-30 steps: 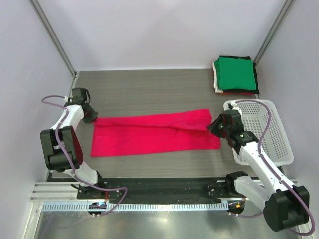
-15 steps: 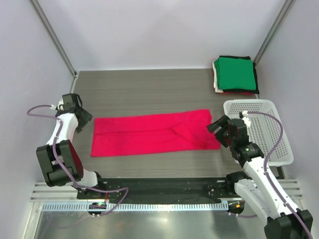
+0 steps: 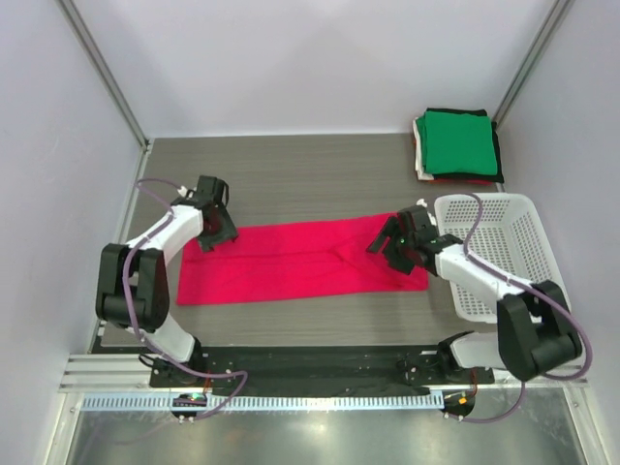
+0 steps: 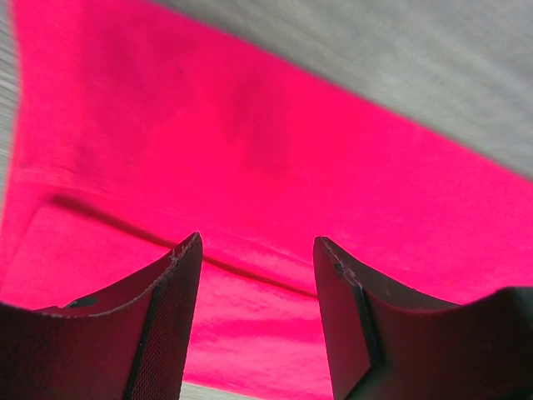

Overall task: Fold and stack the t-shirts
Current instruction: Fold the tshirt

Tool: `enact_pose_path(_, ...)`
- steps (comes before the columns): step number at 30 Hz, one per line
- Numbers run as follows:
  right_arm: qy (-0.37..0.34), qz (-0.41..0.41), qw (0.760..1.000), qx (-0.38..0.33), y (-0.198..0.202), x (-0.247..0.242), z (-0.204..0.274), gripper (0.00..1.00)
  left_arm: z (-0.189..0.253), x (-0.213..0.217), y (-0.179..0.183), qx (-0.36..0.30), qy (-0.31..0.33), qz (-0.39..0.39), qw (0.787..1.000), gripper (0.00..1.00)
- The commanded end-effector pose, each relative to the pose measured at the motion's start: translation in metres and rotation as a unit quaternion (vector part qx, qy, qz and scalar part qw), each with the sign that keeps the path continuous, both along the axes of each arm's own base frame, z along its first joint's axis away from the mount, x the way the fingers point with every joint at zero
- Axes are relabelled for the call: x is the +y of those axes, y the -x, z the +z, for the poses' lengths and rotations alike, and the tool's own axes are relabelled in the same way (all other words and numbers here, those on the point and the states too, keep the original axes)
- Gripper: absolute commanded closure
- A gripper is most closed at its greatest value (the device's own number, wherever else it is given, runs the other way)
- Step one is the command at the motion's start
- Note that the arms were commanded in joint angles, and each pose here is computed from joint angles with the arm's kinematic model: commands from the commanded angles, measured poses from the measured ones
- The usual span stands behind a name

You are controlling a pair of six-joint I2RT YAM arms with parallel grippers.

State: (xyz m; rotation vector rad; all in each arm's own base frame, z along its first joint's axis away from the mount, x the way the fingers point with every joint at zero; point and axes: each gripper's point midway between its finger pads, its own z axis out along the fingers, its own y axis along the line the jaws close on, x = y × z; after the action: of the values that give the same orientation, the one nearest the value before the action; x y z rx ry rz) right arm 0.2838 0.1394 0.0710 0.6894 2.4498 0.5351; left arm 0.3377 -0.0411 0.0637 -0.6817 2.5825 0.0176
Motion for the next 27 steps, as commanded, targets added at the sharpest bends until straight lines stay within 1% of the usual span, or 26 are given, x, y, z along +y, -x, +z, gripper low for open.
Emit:
enact_pose_path(1,-0.017,-0.002,1.000,0.004,-0.015,0.014,-0.003,0.24,-0.017,-0.007,0.012,0.041,0.000,-0.018,0.999,0.43)
enact_pose_path(6,0.008,-0.015,0.998,0.053,-0.018,0.011,-0.037,0.23,-0.035,-0.016,0.026,0.087,0.009,-0.024,0.996,0.44)
enact_pose_path(7,0.026,-0.028,0.998,0.052,-0.023,0.004,-0.041,0.23,-0.039,-0.017,0.031,0.098,0.011,-0.026,0.995,0.44)
enact_pose_path(9,0.029,-0.027,0.998,0.053,-0.038,0.007,-0.042,0.22,-0.045,-0.019,0.038,0.115,0.015,-0.024,0.993,0.44)
enact_pose_path(10,0.039,-0.021,0.996,0.072,-0.040,0.007,-0.056,0.22,-0.049,-0.021,0.045,0.124,0.020,-0.020,0.992,0.44)
enact_pose_path(11,0.034,-0.015,0.997,0.065,-0.055,0.013,-0.052,0.22,-0.051,-0.024,0.048,0.128,0.027,-0.019,0.991,0.44)
enact_pose_path(12,0.035,-0.012,0.997,0.068,-0.062,0.015,-0.054,0.23,-0.051,-0.027,0.051,0.131,0.033,-0.021,0.991,0.45)
enact_pose_path(13,0.042,-0.008,0.995,0.087,-0.064,0.016,-0.068,0.22,-0.055,-0.031,0.058,0.138,0.036,-0.022,0.990,0.45)
enact_pose_path(14,0.041,-0.005,0.997,0.071,-0.082,0.021,-0.061,0.23,-0.055,-0.033,0.060,0.139,0.039,-0.021,0.989,0.45)
enact_pose_path(16,0.043,-0.001,0.996,0.072,-0.097,0.025,-0.064,0.23,-0.054,-0.039,0.068,0.140,0.049,-0.024,0.989,0.45)
enact_pose_path(17,0.045,0.003,0.997,0.067,-0.112,0.030,-0.064,0.23,-0.054,-0.042,0.071,0.142,0.052,-0.026,0.988,0.45)
enact_pose_path(19,0.030,0.019,0.997,0.069,-0.124,0.041,-0.065,0.23,-0.053,-0.048,0.079,0.144,0.061,-0.032,0.987,0.45)
enact_pose_path(20,0.028,0.022,0.997,0.061,-0.140,0.047,-0.065,0.24,-0.053,-0.053,0.083,0.147,0.071,-0.029,0.986,0.45)
enact_pose_path(21,0.028,0.031,0.997,0.058,-0.146,0.051,-0.065,0.24,-0.053,-0.055,0.085,0.148,0.075,-0.028,0.986,0.45)
enact_pose_path(22,0.022,0.035,0.998,0.036,-0.165,0.058,-0.052,0.24,-0.054,-0.060,0.091,0.150,0.078,-0.033,0.985,0.45)
enact_pose_path(23,0.026,0.041,0.998,0.046,-0.169,0.060,-0.065,0.24,-0.053,-0.067,0.095,0.153,0.092,-0.031,0.983,0.45)
enact_pose_path(24,0.025,0.052,0.997,0.044,-0.175,0.064,-0.065,0.24,-0.054,-0.071,0.097,0.154,0.096,-0.032,0.983,0.45)
enact_pose_path(25,0.019,0.058,0.998,0.027,-0.192,0.071,-0.056,0.24,-0.055,-0.078,0.103,0.157,0.102,-0.040,0.982,0.45)
enact_pose_path(26,0.018,0.063,0.998,0.027,-0.197,0.074,-0.058,0.24,-0.055,-0.087,0.106,0.158,0.117,-0.037,0.980,0.45)
enact_pose_path(27,0.022,0.071,0.997,0.036,-0.200,0.076,-0.073,0.24,-0.055,-0.092,0.110,0.161,0.124,-0.040,0.978,0.45)
